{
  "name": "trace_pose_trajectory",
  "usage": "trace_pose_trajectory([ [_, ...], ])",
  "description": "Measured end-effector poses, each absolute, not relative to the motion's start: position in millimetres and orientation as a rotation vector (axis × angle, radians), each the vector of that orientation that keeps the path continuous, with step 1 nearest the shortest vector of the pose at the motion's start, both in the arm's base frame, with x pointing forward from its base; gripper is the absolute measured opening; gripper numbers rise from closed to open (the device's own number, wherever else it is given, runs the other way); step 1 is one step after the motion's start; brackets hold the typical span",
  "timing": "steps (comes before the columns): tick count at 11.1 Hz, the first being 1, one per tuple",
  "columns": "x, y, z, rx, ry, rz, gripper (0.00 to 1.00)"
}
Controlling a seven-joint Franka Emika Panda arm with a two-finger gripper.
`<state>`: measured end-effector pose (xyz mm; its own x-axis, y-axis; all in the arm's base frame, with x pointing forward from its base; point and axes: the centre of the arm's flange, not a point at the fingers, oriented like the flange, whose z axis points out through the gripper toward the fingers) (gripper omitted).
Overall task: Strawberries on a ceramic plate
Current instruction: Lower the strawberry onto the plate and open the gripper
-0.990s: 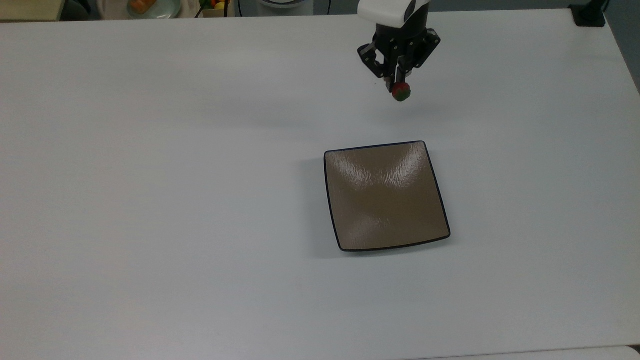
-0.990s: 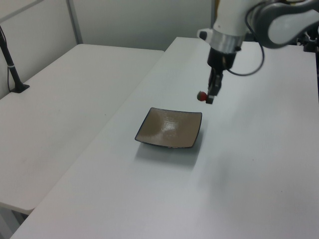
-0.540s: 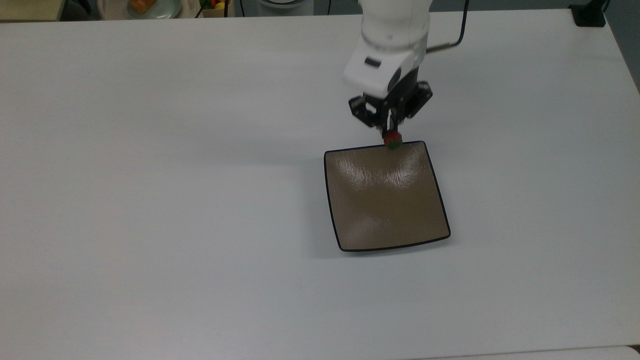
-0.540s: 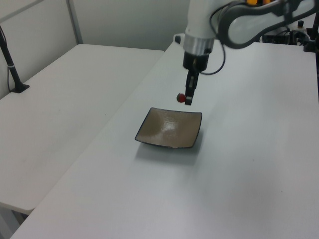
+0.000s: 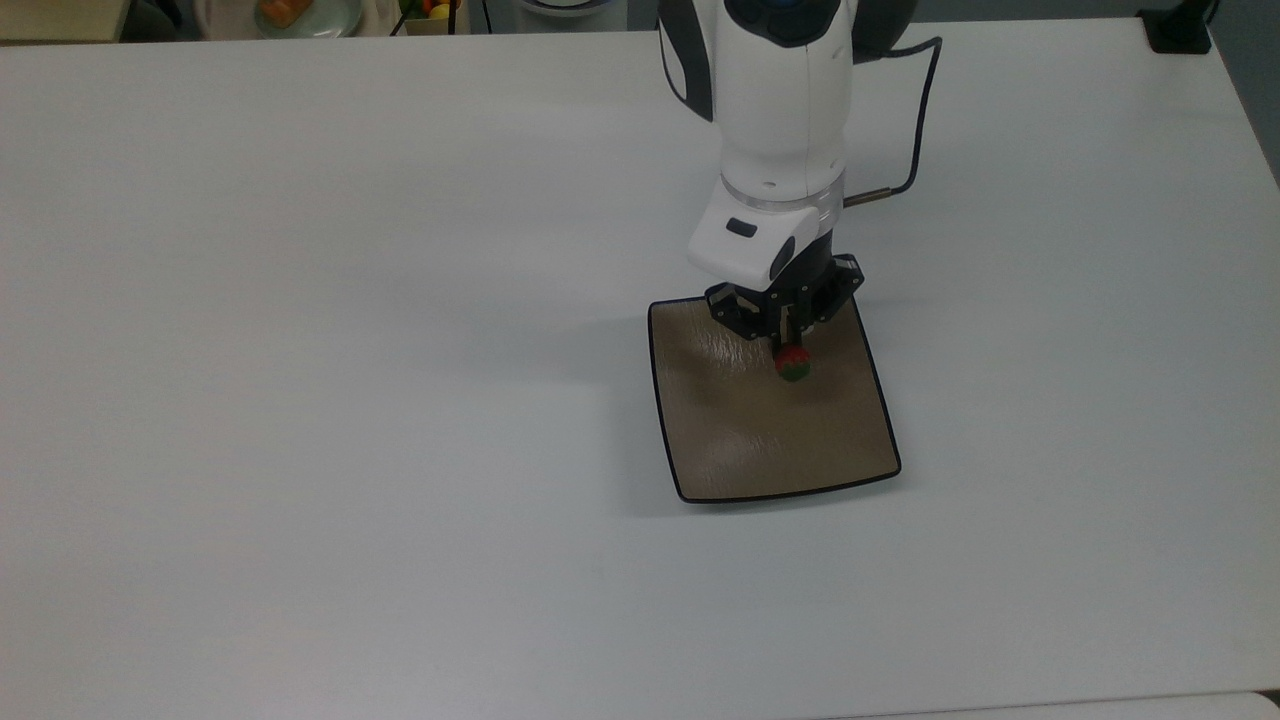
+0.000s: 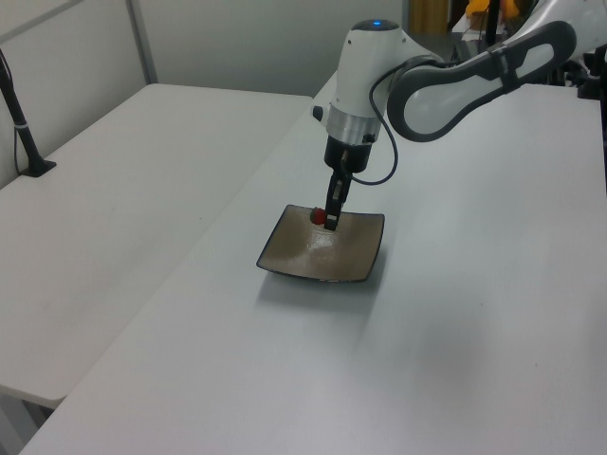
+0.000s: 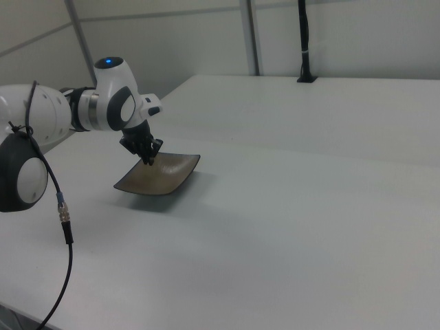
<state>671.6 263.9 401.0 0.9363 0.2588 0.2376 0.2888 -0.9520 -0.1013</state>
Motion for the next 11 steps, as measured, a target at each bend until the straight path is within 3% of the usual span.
trace_pose_trajectory([
  [6,685,268,363,-2.920,-0.400,-0.432,0.17],
  [7,686,268,364,-2.915,-0.397,-0.450,0.30],
  [9,687,266,365,-2.912,-0.390,-0.465,0.41],
  [11,687,266,365,-2.911,-0.388,-0.466,0.68],
])
